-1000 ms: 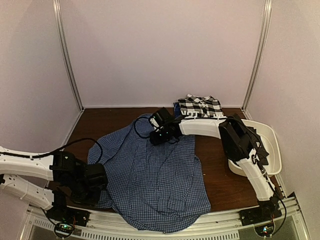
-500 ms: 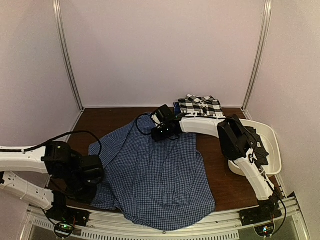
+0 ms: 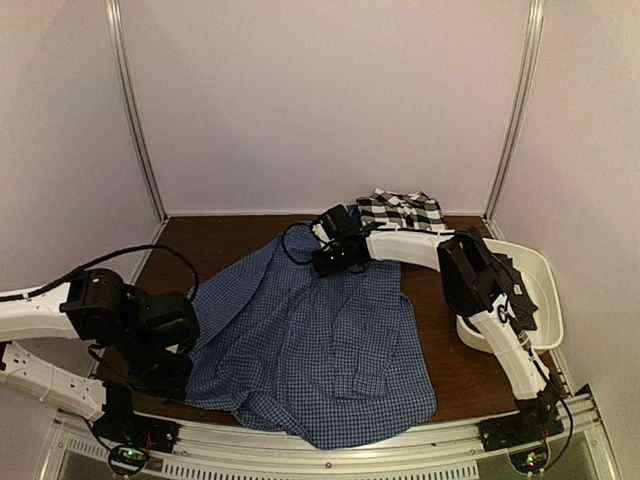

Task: Fold and stack the long sleeve shirts
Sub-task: Smooth out the flattened shirt at the center of the board.

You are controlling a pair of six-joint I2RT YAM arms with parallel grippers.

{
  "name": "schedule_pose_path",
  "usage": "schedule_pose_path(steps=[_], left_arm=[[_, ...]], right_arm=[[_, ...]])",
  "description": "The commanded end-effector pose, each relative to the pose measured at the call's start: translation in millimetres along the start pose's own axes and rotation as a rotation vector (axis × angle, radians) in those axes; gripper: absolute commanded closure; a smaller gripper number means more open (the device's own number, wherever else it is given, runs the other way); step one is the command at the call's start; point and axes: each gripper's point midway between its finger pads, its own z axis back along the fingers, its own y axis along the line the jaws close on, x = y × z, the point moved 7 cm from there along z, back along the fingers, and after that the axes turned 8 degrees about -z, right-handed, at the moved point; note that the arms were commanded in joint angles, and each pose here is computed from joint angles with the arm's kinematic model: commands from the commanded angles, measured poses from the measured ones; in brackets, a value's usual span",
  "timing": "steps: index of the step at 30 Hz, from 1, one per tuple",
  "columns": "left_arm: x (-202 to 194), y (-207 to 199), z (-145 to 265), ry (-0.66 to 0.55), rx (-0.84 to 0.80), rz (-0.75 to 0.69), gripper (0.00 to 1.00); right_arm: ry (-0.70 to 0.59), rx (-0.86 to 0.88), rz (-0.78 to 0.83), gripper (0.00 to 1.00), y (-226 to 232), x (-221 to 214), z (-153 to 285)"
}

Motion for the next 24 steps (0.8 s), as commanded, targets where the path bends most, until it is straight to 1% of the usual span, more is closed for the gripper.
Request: schedule_pose_path(steps=[1, 6, 8, 9, 10, 11, 12, 16, 18, 20, 24], left_arm=[[-1.8, -1.5, 8.2, 0.005, -0.023, -0.015, 1.0], [0.9, 3.3, 13.6, -0.045, -0.039, 0.06, 1.0], [1.5, 7.4, 11.8, -0.066, -0.027, 0.095, 0.93], [1.3, 8.4, 10.3, -0.065, -0.021, 0.109, 0.92], [5.9, 10.4, 9.9, -0.106, 0.006, 0.117, 0.89], [9.5, 9.1, 10.8, -0.129, 0.014, 0.117, 0.83], [13.9, 6.9, 13.1, -0.152, 0.024, 0.116, 0.75], [38.7, -12.7, 27.7, -0.254, 0.022, 0.064, 0.54], [54.3, -20.9, 33.2, -0.294, 0.021, 0.047, 0.53], [73.6, -27.5, 30.3, -0.329, -0.024, 0.021, 0.52], [126.1, -39.0, 15.0, -0.411, -0.196, -0.022, 0.54]], right_arm=[[0.114, -0.116, 0.038, 0.51, -26.2, -31.6, -22.2], [0.114, -0.115, 0.061, 0.48, -29.2, -30.2, -23.2], [0.119, -0.099, 0.069, 0.46, -26.6, -28.5, -20.4], [0.119, -0.079, 0.069, 0.44, -23.3, -25.8, -17.2], [0.117, -0.055, 0.069, 0.42, -18.7, -22.8, -12.8], [0.108, -0.037, 0.072, 0.4, -13.1, -18.2, -6.5], [0.098, -0.025, 0.077, 0.39, -6.9, -13.5, 0.7], [0.057, 0.027, 0.093, 0.33, 21.4, 4.1, 33.6], [0.045, 0.049, 0.094, 0.32, 34.8, 9.3, 49.2], [0.04, 0.064, 0.084, 0.32, 44.8, 11.5, 63.6], [0.045, 0.112, 0.039, 0.33, 58.4, 4.5, 90.7]])
